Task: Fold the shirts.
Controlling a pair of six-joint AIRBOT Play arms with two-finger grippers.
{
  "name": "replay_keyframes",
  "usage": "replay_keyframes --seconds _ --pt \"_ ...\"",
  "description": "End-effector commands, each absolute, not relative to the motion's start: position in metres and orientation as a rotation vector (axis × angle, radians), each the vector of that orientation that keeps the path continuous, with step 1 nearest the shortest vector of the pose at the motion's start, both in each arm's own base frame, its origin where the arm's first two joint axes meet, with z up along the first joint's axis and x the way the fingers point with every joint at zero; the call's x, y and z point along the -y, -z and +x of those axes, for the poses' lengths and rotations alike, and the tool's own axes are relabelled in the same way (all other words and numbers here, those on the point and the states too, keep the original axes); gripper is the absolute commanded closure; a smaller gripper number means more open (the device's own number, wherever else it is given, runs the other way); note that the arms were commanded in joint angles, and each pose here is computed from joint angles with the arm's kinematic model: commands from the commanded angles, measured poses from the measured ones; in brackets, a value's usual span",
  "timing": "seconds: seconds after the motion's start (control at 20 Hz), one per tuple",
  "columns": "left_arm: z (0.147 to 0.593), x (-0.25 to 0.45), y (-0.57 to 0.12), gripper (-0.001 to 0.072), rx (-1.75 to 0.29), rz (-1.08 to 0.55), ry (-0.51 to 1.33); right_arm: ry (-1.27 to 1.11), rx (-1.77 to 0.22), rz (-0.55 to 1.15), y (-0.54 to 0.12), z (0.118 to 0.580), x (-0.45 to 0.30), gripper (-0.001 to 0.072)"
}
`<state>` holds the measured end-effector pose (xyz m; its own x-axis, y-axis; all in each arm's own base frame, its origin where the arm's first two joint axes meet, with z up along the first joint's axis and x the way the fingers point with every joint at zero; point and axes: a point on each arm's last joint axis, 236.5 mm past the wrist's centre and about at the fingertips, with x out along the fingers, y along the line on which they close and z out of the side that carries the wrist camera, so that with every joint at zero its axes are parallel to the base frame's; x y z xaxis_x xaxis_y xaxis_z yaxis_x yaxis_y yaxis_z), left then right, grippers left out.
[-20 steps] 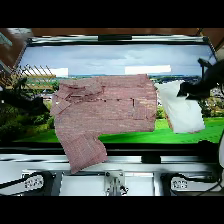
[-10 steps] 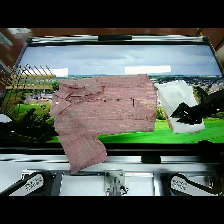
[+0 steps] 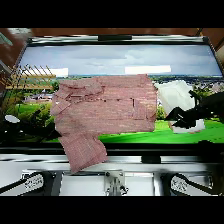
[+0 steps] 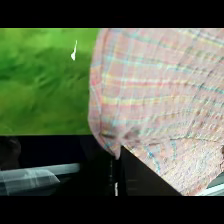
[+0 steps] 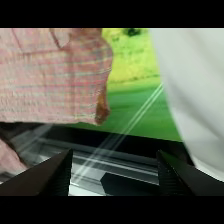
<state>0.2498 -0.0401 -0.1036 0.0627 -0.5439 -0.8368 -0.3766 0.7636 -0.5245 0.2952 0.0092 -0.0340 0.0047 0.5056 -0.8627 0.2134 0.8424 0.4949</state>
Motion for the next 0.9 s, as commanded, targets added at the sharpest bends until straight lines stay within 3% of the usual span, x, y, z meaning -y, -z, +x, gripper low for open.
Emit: replay_keyframes --seconds 0.0,0.15,0.4,0.45,0.5,0.75,0.8,0.85 --pt "0.255 0.043 0.107 0.0680 -1.536 -0.761 0.147 -0.371 -1.629 0.454 0.052 0.278 -0.039 0.0084" --pt "0.254 0.043 0.106 0.0680 -1.539 -0.762 0.151 -0.381 -1.606 0.349 0.071 0.281 -0.052 0.0087" --pt "0.254 0.044 0.106 0.0680 -1.540 -0.762 0.151 -0.293 -1.464 0.344 0.080 0.323 -0.063 0.0088" --pt "0.254 0.043 0.106 0.0680 -1.540 -0.762 0.152 -0.295 -1.486 0.368 0.085 0.320 -0.066 0.0134" --pt "0.254 0.043 0.106 0.0680 -1.540 -0.762 0.152 -0.291 -1.510 0.394 0.089 0.318 -0.068 0.0226" --pt "0.254 0.043 0.106 0.0680 -1.539 -0.758 0.155 -0.273 -1.542 0.435 0.096 0.315 -0.071 0.0242" --pt "0.254 0.043 0.106 0.0679 -1.538 -0.756 0.157 -0.267 -1.540 0.446 0.096 0.316 -0.072 0.0368" --pt "0.254 0.043 0.106 0.0680 -1.538 -0.756 0.157 -0.248 -1.537 0.467 0.096 0.317 -0.072 0.0417"
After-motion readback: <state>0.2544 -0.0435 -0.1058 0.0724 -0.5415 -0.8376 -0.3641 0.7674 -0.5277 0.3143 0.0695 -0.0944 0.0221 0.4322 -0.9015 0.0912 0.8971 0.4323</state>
